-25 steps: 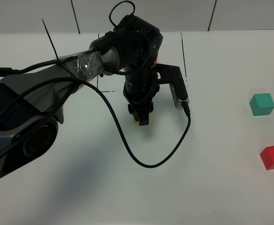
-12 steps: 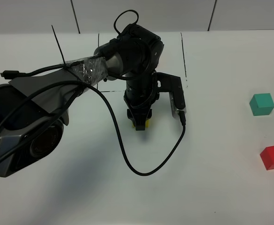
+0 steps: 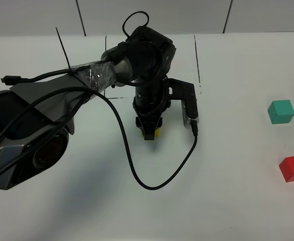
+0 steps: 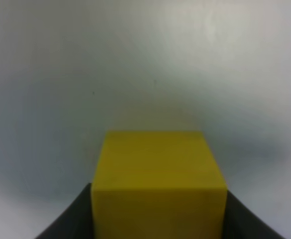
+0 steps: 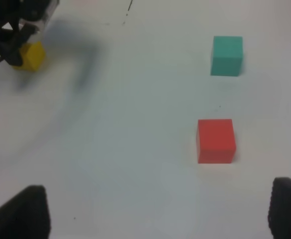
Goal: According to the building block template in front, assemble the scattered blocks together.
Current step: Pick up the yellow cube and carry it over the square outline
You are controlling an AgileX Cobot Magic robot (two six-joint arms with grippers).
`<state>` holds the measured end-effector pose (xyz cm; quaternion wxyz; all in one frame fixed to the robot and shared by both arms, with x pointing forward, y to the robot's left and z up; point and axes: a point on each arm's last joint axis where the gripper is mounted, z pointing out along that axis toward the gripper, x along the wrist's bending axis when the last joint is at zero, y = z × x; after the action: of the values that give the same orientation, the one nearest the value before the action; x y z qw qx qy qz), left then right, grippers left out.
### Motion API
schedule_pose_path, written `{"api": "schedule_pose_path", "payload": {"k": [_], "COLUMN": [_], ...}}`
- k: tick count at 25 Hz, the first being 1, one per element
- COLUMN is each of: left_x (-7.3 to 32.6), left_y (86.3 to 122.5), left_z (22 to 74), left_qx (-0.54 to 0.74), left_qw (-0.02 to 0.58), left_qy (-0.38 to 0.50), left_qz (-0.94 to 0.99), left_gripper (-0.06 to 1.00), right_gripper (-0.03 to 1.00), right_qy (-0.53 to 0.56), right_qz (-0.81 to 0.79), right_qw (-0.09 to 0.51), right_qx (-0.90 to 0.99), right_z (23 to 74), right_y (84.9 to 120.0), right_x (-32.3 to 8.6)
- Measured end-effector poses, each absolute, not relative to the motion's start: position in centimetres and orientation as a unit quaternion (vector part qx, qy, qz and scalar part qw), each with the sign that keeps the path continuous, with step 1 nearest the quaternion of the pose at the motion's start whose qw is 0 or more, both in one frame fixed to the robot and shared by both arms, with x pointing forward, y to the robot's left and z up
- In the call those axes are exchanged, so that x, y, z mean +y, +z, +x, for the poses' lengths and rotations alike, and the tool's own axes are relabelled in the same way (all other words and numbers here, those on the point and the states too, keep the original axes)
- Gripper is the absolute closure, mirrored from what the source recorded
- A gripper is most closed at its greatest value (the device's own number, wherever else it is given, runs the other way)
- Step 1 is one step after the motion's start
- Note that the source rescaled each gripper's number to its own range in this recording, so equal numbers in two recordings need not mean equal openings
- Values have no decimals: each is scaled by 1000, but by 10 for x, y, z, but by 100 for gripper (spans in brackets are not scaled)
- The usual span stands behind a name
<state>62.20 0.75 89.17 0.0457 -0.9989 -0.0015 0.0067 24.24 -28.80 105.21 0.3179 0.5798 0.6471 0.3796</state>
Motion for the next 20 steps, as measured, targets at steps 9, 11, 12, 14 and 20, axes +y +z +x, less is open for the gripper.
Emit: {"api": "schedule_pose_path", "payload": {"k": [9,11,12,14,20], "left_x": [7,7,7,7,7], "left_y": [890,890,890,890,890], "left_z": [622,622,622,622,622], "left_qx": [-1,-1,-1,-1,-1], "left_qw": [47,47,47,47,47], "left_qy": [8,8,8,8,8], "left_qz": [-999,-999,-999,-999,-999], "left_gripper": [93,93,93,93,93], "right_gripper": [-2,-2,-2,-2,-2], "right_qy": [380,380,380,380,380], "right_qz": [580,580,580,580,580], "right_qw": [317,317,317,317,317], "right_qx": [647,647,647,647,647], "right_z": [242,242,242,242,242], "right_y": [1052,1052,1052,1052,1052], "right_x": [-288,-288,-288,-288,-288]}}
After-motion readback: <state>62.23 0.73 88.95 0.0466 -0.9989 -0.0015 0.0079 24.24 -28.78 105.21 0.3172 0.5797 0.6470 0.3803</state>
